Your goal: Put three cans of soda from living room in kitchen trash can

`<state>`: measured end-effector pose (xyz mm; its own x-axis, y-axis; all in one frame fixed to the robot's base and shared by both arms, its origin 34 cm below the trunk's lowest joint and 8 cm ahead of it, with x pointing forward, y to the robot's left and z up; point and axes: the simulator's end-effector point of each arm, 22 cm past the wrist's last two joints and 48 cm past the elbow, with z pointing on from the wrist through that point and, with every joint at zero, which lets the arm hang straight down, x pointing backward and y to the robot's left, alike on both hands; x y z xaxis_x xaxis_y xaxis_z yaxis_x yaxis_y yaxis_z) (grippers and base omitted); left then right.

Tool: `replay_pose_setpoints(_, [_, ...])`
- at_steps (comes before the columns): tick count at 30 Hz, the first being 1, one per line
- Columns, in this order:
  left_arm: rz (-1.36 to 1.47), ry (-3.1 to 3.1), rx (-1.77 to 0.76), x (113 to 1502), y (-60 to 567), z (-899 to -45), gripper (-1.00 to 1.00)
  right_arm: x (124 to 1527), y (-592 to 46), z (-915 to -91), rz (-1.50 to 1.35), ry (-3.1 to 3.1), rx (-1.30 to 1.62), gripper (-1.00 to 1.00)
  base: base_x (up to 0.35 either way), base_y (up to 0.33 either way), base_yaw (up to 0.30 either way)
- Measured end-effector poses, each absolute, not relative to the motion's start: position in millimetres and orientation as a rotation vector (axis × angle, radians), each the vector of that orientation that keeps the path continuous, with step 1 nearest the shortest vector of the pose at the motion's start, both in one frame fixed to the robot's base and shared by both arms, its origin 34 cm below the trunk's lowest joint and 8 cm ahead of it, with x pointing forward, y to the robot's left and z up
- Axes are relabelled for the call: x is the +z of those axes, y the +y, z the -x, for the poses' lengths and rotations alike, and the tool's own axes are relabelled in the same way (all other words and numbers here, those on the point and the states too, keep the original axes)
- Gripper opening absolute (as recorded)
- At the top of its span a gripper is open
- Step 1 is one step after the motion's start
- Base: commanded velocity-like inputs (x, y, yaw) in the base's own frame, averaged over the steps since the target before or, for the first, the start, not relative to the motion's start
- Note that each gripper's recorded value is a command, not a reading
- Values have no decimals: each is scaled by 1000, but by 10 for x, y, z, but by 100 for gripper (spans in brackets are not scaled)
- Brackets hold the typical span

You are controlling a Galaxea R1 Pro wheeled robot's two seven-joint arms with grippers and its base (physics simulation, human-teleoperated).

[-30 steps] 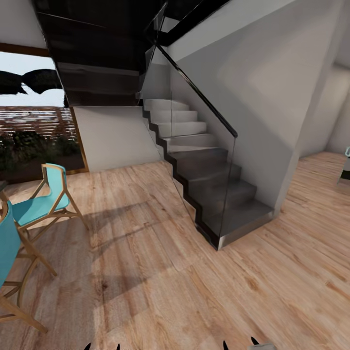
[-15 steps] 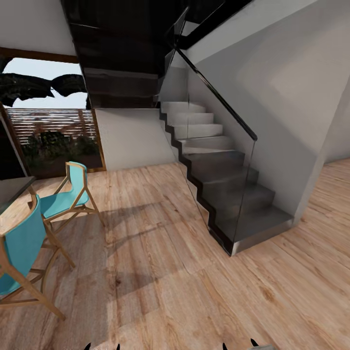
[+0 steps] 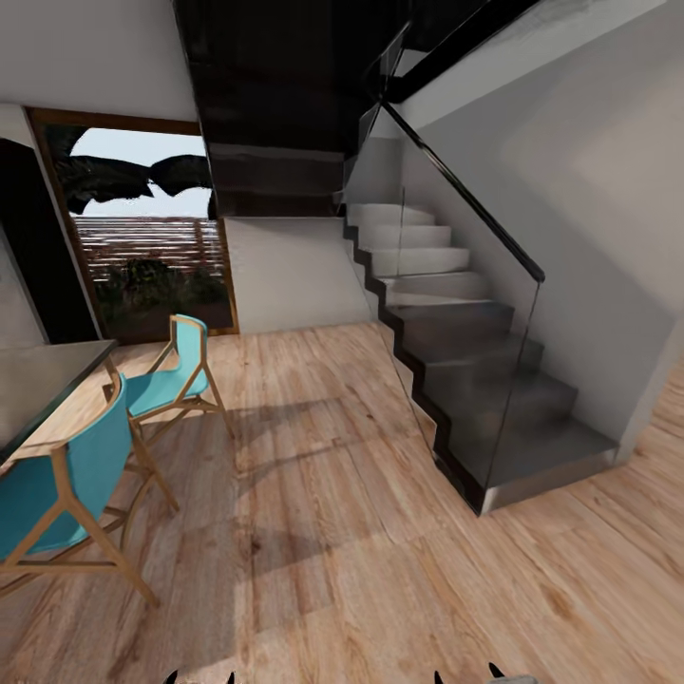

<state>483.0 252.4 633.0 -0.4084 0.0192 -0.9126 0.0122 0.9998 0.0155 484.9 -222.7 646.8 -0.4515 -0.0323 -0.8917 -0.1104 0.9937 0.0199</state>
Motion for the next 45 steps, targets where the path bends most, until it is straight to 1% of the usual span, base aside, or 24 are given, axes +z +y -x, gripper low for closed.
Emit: replay_pose_setpoints(45, [-22, 1978, 8, 6377, 2524, -4859, 100, 6446, -2117, -4818, 100, 2043, 107, 100, 0, 0, 238])
